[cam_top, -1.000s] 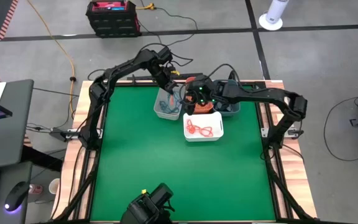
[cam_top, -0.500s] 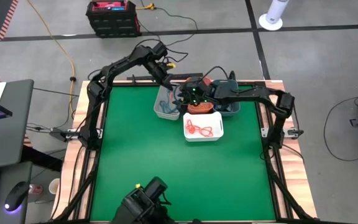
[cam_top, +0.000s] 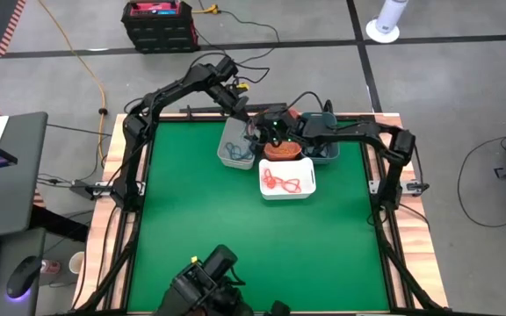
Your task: Sort rubber bands into baskets
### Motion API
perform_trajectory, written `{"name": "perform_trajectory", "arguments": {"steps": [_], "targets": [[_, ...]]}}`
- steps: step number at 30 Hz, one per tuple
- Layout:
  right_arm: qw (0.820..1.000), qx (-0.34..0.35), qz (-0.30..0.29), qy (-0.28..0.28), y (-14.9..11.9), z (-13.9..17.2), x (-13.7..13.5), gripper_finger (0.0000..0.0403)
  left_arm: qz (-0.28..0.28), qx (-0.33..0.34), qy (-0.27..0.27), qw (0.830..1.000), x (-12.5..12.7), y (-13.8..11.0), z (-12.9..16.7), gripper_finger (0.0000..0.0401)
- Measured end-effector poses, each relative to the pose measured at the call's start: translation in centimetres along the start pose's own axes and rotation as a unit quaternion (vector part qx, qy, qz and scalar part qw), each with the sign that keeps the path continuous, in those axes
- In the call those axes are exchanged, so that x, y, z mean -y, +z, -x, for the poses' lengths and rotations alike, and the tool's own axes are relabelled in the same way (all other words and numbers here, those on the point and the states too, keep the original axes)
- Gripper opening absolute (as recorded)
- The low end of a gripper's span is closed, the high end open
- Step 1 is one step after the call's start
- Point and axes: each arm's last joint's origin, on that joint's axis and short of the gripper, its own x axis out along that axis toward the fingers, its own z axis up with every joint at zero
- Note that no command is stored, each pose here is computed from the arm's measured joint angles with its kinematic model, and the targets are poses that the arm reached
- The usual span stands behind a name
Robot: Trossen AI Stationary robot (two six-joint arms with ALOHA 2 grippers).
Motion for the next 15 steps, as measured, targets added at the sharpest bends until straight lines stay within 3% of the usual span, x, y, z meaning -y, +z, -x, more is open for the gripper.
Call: {"name": "perform_trajectory", "arguments": {"steps": [6, 15], "targets": [[1.000, 0.002, -0.004, -0.013, 0.1, 0.0, 1.1, 0.0203, 0.003, 0.004, -0.010, 1.000, 0.0, 0.1, 0.1, 0.0000], [1.000, 0.002, 0.019, 0.010, 0.1, 0.0, 1.4, 0.0041, 0.013, 0.016, -0.006, 1.000, -0.9, 0.3, 1.3, 0.0000]]}}
